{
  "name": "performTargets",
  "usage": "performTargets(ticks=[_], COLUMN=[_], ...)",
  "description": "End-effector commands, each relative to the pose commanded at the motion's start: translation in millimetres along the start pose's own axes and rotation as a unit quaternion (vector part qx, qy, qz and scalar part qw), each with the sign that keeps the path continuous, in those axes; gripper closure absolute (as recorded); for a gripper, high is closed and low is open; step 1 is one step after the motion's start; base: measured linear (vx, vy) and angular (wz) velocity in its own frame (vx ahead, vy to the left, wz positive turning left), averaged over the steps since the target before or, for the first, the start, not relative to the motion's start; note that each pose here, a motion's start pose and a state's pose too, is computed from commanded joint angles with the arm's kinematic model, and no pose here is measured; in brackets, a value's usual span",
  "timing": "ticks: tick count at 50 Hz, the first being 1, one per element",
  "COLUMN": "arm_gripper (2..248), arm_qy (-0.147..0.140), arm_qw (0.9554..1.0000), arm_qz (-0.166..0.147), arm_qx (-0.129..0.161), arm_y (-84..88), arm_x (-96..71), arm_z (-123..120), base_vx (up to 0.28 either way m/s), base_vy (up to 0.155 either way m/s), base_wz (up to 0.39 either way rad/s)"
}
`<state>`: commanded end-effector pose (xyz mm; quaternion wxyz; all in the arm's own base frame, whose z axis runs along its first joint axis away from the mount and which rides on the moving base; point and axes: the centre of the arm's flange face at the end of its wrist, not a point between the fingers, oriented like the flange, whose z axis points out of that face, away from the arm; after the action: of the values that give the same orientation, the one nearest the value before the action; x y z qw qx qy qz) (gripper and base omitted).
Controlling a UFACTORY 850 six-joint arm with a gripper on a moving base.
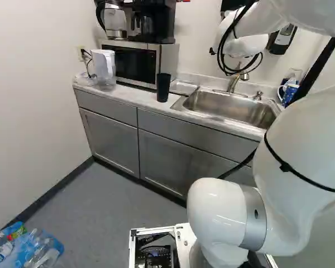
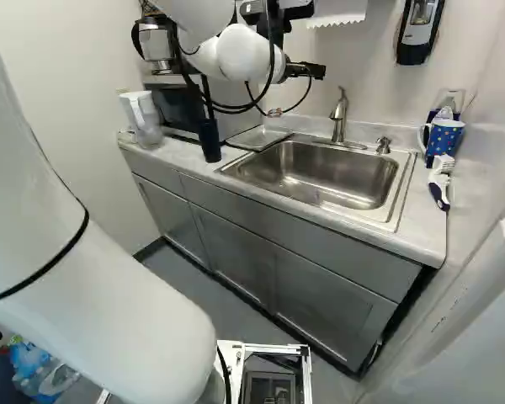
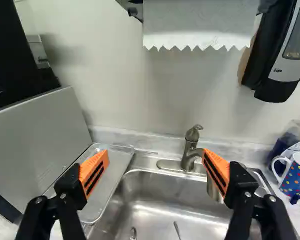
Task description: Rinse the cup and place it in the tray
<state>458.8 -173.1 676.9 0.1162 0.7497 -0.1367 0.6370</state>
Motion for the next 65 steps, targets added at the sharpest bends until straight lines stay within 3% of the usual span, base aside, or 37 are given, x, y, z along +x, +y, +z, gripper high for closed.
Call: performTargets(ticks=[18, 65], arm_gripper=[3, 3], arm_qy=[-0.010, -0.029], arm_qw=[1.0000, 0.9996], arm_qz=[0.000, 0.001], arm_qx=[-0.003, -0.006], arm_y=[2.7, 6.8], arm_x=[2.1, 10.7], arm_z=[19, 104], base_vx=[0.000, 0.000], base_vy=[0.000, 0.000], base_wz=[0.000, 0.000])
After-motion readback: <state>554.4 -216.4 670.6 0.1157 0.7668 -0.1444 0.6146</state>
